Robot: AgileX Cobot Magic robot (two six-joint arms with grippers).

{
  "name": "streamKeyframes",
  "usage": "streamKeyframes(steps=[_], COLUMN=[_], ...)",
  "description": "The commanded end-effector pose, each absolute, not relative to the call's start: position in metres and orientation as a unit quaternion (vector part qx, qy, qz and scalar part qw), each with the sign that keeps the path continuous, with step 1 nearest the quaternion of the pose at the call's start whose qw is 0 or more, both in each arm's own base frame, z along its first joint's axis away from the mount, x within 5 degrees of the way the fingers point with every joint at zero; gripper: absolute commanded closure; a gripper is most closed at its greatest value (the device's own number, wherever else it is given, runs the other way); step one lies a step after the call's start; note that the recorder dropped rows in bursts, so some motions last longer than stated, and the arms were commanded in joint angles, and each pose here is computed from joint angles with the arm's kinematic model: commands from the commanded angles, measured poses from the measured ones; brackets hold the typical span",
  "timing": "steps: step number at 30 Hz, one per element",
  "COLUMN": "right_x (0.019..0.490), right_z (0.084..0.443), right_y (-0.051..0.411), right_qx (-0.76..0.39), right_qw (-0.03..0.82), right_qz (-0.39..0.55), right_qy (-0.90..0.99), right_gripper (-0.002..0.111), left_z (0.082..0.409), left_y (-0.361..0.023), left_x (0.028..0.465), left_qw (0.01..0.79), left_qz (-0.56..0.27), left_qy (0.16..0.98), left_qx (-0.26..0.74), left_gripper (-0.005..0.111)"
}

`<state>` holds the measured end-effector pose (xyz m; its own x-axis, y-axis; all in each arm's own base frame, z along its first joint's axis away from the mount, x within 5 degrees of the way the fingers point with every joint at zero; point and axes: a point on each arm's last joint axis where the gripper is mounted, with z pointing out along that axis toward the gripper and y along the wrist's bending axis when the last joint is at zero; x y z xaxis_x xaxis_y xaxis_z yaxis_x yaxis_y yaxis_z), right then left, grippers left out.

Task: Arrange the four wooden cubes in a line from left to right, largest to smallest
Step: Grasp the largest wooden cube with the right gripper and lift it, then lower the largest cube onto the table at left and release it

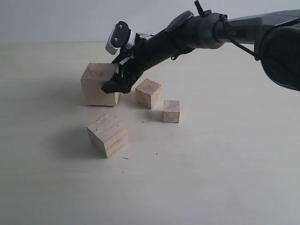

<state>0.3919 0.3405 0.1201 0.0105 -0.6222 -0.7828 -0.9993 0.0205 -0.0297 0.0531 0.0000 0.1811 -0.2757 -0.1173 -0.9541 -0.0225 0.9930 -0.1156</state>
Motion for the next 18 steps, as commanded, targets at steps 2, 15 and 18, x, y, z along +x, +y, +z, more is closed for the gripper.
streamKeyframes(steps=[2, 15, 18], right_x=[0.384, 0.311, 0.294], right_z=[0.176, 0.21, 0.203], right_y=[0.342, 0.402, 0.421], right_qx=[-0.629, -0.708, -0.734], right_qw=[0.343, 0.339, 0.354], right_qz=[0.329, 0.314, 0.296], right_qy=[0.615, 0.534, 0.498], right_gripper=[0.108, 0.108, 0.108], left_z=[0.181, 0.181, 0.181], left_y=[0.0, 0.0, 0.0], left_x=[0.053, 0.053, 0.053], left_qw=[0.604, 0.604, 0.604], left_qz=[-0.043, -0.043, -0.043], left_qy=[0.795, 0.795, 0.795], left_qx=[-0.041, -0.041, -0.041], left_gripper=[0.107, 0.107, 0.107])
